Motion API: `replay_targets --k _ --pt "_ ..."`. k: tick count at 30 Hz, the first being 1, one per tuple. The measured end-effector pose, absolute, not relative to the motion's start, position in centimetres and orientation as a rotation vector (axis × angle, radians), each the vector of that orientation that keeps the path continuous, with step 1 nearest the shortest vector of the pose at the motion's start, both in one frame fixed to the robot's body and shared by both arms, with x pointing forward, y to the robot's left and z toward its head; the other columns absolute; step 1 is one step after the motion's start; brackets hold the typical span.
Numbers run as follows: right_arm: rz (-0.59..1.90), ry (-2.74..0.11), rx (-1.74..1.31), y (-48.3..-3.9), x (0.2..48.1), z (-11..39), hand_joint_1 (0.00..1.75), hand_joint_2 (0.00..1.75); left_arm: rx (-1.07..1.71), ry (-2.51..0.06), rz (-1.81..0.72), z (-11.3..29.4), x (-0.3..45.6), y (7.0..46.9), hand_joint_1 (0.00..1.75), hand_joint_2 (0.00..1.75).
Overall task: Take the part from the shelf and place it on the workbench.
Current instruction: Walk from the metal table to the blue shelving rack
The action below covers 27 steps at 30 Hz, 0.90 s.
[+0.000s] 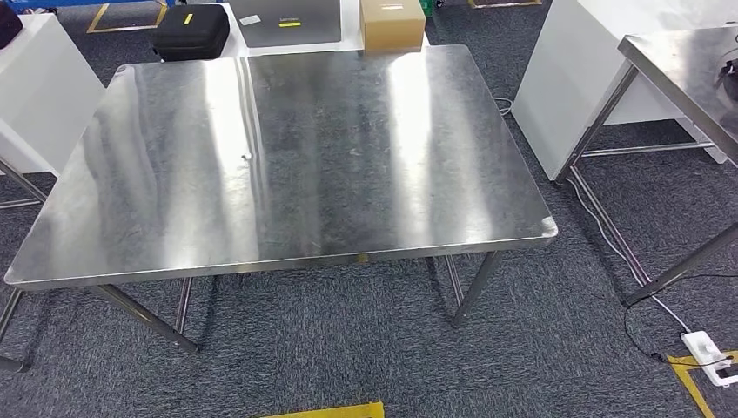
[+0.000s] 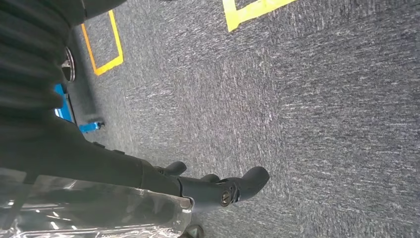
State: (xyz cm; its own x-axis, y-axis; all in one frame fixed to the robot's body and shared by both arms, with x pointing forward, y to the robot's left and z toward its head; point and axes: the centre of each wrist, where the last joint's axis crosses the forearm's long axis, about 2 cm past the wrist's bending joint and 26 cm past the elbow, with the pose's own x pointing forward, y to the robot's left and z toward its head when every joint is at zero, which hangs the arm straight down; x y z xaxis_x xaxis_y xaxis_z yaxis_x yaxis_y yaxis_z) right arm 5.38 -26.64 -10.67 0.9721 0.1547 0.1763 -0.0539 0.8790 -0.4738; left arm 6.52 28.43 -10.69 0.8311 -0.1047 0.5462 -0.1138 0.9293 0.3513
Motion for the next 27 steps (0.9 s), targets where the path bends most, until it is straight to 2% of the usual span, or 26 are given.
replay_targets --k 27 --pt "0.131 -0.223 -0.489 -27.02 5.68 -10.65 0.0 1.75 0.387 -0.579 0.009 -10.73 6.2 28.2 0.0 0.0"
